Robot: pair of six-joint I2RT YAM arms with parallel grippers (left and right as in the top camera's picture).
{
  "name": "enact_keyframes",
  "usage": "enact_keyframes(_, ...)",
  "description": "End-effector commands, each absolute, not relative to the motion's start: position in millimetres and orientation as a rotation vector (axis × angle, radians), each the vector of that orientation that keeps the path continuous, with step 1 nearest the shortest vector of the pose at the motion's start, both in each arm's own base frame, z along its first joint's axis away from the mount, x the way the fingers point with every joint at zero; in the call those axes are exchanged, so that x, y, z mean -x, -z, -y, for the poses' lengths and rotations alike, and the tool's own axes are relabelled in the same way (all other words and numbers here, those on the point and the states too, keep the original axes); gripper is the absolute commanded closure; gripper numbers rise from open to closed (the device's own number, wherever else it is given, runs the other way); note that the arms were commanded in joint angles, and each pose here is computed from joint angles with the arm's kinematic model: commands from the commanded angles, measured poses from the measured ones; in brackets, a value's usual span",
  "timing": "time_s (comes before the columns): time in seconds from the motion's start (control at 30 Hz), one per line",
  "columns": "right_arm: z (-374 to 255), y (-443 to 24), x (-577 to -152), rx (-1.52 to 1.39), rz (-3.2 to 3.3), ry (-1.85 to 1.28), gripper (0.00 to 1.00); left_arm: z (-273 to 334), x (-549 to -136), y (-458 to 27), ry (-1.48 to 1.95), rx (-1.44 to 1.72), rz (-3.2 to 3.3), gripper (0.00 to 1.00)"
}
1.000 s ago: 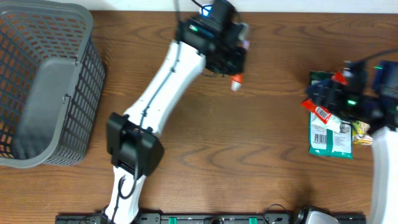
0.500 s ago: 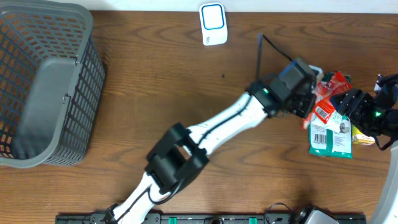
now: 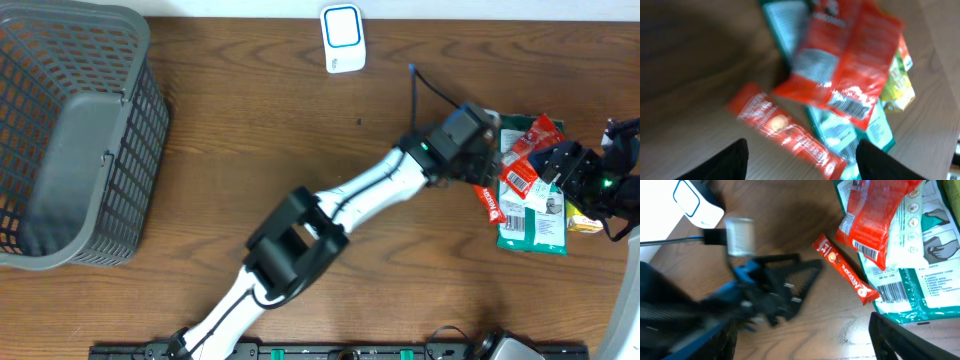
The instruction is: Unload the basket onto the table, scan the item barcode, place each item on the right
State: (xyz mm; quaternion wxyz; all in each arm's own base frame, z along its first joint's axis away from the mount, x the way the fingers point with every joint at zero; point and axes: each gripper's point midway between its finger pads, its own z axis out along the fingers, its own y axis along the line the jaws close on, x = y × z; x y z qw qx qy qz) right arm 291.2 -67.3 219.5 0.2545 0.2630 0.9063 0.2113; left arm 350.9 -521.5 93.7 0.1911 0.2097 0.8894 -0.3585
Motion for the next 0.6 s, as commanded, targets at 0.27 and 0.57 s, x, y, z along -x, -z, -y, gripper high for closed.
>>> enact_keyframes(0.27, 4.0, -214.3, -297.3, -0.261, -2.59, -0.552, 0.18, 348.9, -395.9, -224.8, 0.531, -0.397, -2.505, 0.29)
enact_keyframes(0.57, -31.5, -206.3, -309.3, -0.018, -2.628, -0.378, 0.01, 240.5, -421.3, -249.6, 0.3, -0.167, -2.534, 0.29)
